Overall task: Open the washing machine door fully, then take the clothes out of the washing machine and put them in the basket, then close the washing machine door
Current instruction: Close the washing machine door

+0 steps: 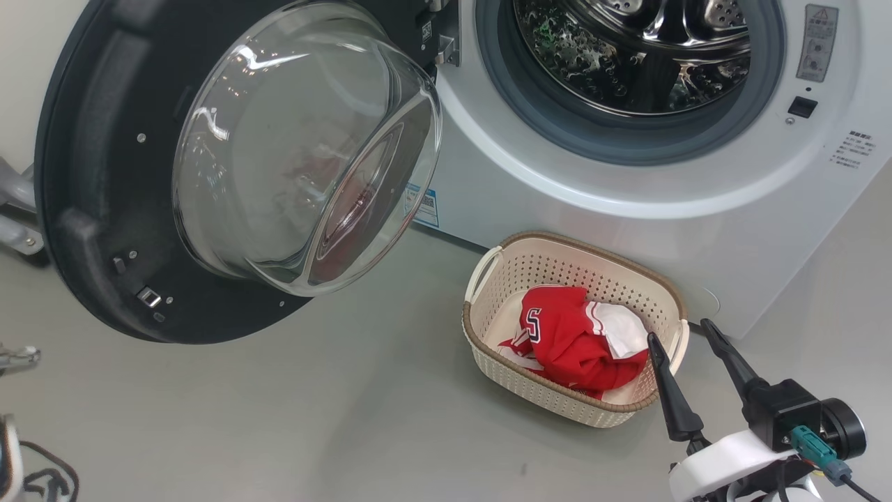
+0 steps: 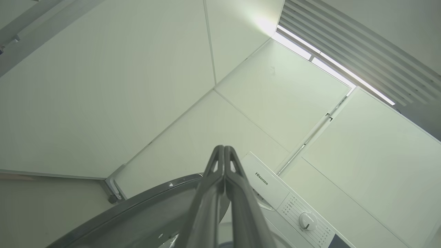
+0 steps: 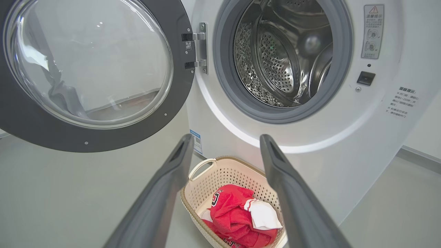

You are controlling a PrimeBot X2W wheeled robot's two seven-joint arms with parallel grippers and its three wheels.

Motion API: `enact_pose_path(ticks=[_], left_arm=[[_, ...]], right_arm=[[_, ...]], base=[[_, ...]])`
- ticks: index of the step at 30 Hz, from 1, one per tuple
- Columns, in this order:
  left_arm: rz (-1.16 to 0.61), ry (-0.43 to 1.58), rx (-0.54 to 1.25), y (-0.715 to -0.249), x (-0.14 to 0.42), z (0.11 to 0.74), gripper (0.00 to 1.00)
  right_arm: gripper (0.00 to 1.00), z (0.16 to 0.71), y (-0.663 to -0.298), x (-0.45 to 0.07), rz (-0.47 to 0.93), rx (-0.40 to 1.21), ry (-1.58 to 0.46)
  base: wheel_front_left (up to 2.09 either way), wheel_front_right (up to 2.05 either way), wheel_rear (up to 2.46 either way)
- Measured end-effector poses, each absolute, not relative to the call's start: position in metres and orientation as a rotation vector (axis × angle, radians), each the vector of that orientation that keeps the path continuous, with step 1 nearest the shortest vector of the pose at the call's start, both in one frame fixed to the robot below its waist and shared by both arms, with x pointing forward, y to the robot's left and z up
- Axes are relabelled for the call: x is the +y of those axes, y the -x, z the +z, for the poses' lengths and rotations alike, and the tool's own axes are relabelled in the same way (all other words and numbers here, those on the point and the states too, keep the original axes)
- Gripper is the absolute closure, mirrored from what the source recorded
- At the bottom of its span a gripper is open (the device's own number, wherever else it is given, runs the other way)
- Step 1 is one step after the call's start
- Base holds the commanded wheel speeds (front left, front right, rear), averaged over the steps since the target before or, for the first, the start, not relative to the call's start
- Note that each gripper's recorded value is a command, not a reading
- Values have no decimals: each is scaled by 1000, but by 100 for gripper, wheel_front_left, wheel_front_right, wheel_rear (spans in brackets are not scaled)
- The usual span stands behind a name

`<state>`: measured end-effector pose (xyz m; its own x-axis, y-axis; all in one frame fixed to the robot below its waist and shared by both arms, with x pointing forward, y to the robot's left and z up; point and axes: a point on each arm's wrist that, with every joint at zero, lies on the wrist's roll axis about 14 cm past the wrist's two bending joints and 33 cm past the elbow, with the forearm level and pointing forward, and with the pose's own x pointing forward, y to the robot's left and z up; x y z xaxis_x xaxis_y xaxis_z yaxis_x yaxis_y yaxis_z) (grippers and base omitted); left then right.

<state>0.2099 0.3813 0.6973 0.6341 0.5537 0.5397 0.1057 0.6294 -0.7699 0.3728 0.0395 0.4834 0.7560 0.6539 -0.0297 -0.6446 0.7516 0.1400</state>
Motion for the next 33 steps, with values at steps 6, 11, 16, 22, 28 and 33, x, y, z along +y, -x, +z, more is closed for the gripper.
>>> enact_pose_path(ticks=[6, 11, 16, 22, 28, 33], left_arm=[[371, 995, -783, -223, 417, 676, 100], [459, 1099, -675, -232, 441, 642, 100], [501, 1214, -516, -254, 448, 605, 100], [541, 1297, -347, -267, 444, 563, 100], [566, 1326, -265, -267, 446, 542, 100], [537, 1349, -192, -273, 437, 532, 100]], right_arm=[[0, 480, -378, 37, 711, 87, -116], [0, 480, -382, 37, 713, 86, -112], [0, 473, -388, 30, 696, 110, -109], [0, 471, -393, 26, 685, 110, -108], [0, 470, -394, 23, 680, 115, -103], [0, 469, -394, 22, 678, 119, -99]], base=[[0, 0, 0], [0, 0, 0], [0, 0, 0], [0, 0, 0], [0, 0, 0], [0, 0, 0]])
